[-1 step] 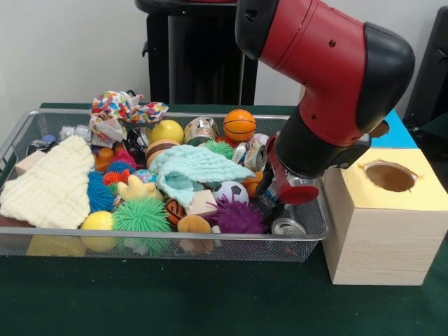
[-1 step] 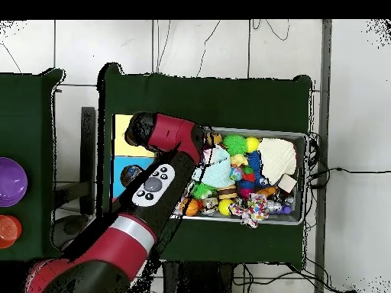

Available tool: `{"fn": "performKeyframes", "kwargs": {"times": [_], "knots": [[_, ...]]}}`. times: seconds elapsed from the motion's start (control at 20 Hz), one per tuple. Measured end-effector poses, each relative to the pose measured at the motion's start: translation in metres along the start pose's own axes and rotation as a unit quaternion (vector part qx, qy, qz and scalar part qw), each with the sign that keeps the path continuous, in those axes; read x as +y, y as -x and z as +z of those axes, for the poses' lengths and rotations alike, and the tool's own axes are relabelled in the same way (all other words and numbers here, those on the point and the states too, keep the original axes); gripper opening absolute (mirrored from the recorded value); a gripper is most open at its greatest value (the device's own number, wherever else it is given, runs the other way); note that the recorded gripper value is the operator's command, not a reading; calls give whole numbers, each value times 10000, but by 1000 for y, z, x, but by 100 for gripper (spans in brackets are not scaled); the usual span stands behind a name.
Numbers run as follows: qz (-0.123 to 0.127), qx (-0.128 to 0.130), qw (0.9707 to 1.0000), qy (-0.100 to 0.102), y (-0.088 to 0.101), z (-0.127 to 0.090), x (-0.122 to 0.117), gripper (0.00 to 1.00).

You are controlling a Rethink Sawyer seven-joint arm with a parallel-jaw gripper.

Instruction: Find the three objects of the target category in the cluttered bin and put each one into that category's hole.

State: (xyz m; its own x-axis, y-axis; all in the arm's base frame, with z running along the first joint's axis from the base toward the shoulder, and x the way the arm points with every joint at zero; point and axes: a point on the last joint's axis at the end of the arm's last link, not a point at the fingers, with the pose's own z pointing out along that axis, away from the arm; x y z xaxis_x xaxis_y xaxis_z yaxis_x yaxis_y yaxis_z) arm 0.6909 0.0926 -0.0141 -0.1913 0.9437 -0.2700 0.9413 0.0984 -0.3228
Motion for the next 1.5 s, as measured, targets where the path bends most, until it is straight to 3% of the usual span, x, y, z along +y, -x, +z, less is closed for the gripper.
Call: {"fn": "performKeyframes", "kwargs": {"times": [0.2,0.65,1.05,1.4,1.5], "knots": [[48,212,9993,-318,1,-10,-9,100],[96,340,9983,-470,-4,-2,-19,100],[173,463,9963,-701,-25,-8,-59,100],[289,583,9957,-654,-37,-38,-92,100],[395,660,9960,-449,-37,-46,-95,100]]}}
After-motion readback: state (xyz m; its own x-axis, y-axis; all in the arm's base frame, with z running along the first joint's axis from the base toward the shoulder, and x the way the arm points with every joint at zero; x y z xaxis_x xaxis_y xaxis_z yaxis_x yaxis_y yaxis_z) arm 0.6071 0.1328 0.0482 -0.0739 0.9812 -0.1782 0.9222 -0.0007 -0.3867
